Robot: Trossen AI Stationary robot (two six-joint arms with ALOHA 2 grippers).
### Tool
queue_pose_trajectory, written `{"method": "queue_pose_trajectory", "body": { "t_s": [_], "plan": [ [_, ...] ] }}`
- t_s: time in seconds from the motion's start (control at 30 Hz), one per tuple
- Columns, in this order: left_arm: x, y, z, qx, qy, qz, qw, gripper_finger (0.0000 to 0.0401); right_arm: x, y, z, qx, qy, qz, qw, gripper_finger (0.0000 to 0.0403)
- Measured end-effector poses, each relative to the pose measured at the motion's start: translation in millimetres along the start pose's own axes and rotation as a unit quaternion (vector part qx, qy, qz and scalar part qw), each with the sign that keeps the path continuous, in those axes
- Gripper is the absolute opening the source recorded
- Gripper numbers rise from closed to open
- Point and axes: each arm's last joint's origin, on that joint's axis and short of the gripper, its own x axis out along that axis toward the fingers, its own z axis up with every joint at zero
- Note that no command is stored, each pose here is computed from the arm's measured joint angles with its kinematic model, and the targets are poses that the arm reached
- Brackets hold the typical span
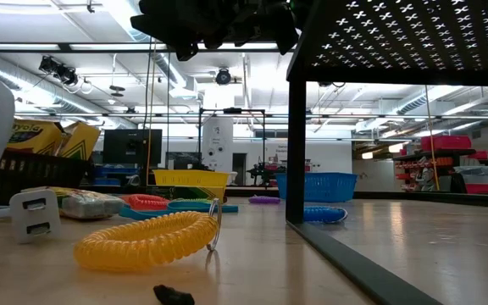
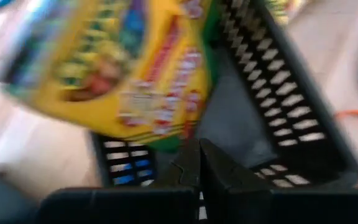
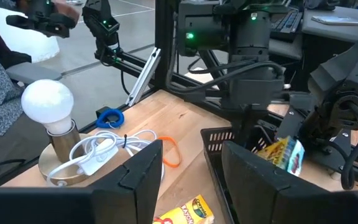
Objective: Pick & Place Office Desk Supplies
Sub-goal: Put the crayon box into the black basket
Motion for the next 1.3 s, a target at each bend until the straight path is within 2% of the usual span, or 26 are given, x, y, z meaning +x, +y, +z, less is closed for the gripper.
{"method": "queue_pose_trajectory", "body": {
  "t_s": [0.1,0.27,0.43,0.57,0.7,0.87,1.07,1.2,1.3],
  "plan": [
    [2.6,-3.2,-0.7,0.004,-0.006,-0.001,1.0,0.0001,0.0,0.0,0.0,0.0,0.0,0.0,1.0,0.0174],
    [15.6,-2.9,-2.2,-0.009,-0.004,0.031,0.999,0.0001,0.8,1.1,0.4,-0.001,0.0,0.001,1.0,0.0174],
    [31.9,2.3,-1.1,-0.056,0.003,0.061,0.997,0.0,4.2,6.0,1.7,-0.006,0.001,0.001,1.0,0.0174],
    [34.8,6.5,2.6,-0.073,0.017,0.079,0.994,0.0,6.7,9.1,2.6,-0.017,0.005,-0.007,1.0,0.0174],
    [33.0,11.1,4.3,-0.068,0.023,0.096,0.993,0.0,6.8,9.2,2.6,-0.018,0.005,-0.008,1.0,0.0174],
    [25.9,10.3,9.2,-0.057,0.017,0.086,0.995,0.0,6.6,8.9,2.5,-0.018,0.005,-0.009,1.0,0.0174],
    [16.3,15.2,15.9,-0.045,-0.012,0.106,0.993,0.0,6.7,9.0,2.6,-0.019,0.005,-0.008,1.0,0.0174],
    [14.6,16.1,16.2,-0.044,-0.002,0.113,0.993,0.0,6.7,9.1,2.4,-0.017,0.006,-0.008,1.0,0.0174],
    [2.6,14.5,21.9,-0.024,0.005,0.128,0.991,0.0,6.6,9.7,-0.8,-0.007,0.022,-0.009,1.0,0.0174]
  ]
}}
